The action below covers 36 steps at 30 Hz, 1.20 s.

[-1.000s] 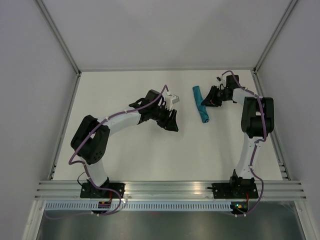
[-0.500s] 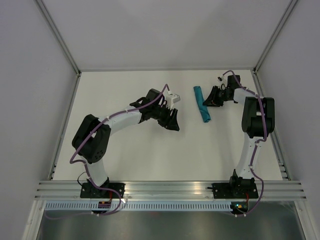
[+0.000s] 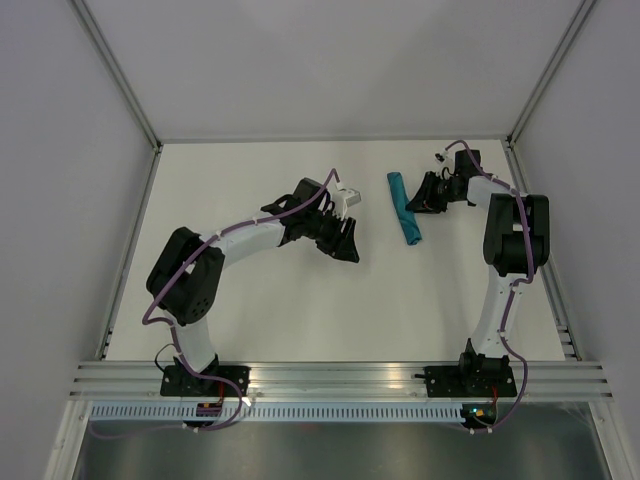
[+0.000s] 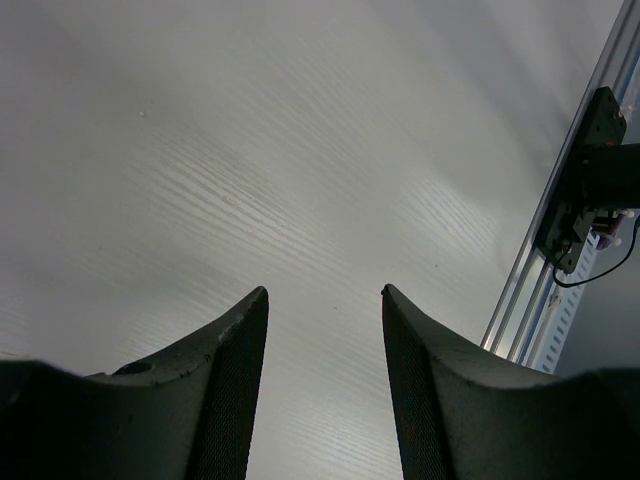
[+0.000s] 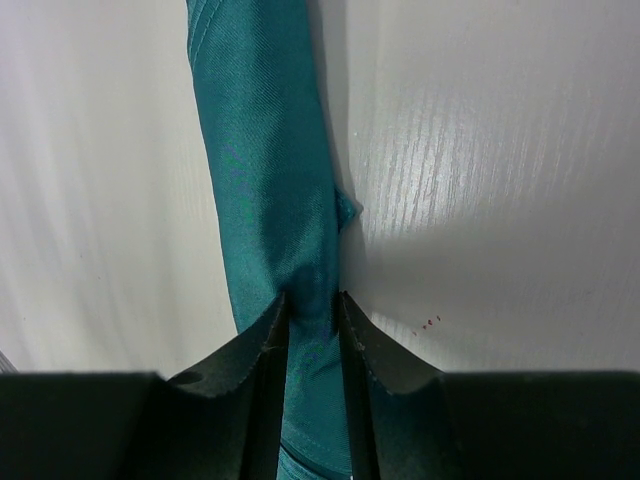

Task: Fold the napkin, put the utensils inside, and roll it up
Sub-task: Roll the napkin with the utensil

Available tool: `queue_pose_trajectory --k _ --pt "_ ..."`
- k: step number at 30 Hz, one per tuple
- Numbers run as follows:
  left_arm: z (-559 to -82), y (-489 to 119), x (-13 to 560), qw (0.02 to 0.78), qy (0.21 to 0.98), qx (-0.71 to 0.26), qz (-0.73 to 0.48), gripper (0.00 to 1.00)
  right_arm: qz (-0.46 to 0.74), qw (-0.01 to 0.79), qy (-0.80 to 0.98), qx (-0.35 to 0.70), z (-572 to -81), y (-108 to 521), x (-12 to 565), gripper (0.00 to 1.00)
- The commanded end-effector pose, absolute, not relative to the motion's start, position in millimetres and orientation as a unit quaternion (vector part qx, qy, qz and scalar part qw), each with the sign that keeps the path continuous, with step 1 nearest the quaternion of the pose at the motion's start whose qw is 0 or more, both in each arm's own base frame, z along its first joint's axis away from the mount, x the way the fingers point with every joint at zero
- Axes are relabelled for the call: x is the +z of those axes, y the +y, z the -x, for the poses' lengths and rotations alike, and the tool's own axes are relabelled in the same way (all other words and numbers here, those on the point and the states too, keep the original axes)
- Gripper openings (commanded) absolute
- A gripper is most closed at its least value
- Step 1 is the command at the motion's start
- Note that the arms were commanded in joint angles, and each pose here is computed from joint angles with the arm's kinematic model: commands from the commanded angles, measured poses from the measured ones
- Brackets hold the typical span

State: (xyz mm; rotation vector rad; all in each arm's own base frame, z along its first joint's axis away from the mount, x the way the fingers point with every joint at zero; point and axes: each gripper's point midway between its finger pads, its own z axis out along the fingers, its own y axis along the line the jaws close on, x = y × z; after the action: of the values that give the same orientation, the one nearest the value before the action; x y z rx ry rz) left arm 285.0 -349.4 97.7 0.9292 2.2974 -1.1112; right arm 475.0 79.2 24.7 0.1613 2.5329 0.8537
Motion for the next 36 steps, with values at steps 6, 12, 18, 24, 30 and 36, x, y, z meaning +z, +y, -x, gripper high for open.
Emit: queue_pose_trajectory --k 6,12,18,24,30,36 --pt "-287.3 -360.3 114.6 0.214 0.817 -0.422 -0.329 0.55 -0.057 0.259 0.911 0.316 -490.7 78.7 66.5 0.33" --pt "-287.1 -360.0 115.3 0.216 0.816 -0.422 -0.331 0.55 -0.058 0.26 0.908 0.323 -493.9 81.2 71.8 0.33" --pt "-287.1 -360.5 115.5 0.214 0.816 -0.423 -0.331 0.55 -0.054 0.263 0.907 0.325 -494.8 81.3 77.6 0.33" --pt "-288.0 -361.4 122.7 0.222 0.811 -0.425 -0.334 0.55 -0.035 0.29 0.901 0.321 -497.2 77.4 105.3 0.33" --pt "-293.5 -361.3 144.5 0.251 0.804 -0.422 -0.336 0.55 0.007 0.335 0.892 0.302 -487.1 68.3 149.1 0.35" --pt "-311.3 -349.0 175.4 0.319 0.813 -0.384 -0.3 0.55 0.049 0.395 0.874 0.279 -459.7 56.9 205.6 0.36"
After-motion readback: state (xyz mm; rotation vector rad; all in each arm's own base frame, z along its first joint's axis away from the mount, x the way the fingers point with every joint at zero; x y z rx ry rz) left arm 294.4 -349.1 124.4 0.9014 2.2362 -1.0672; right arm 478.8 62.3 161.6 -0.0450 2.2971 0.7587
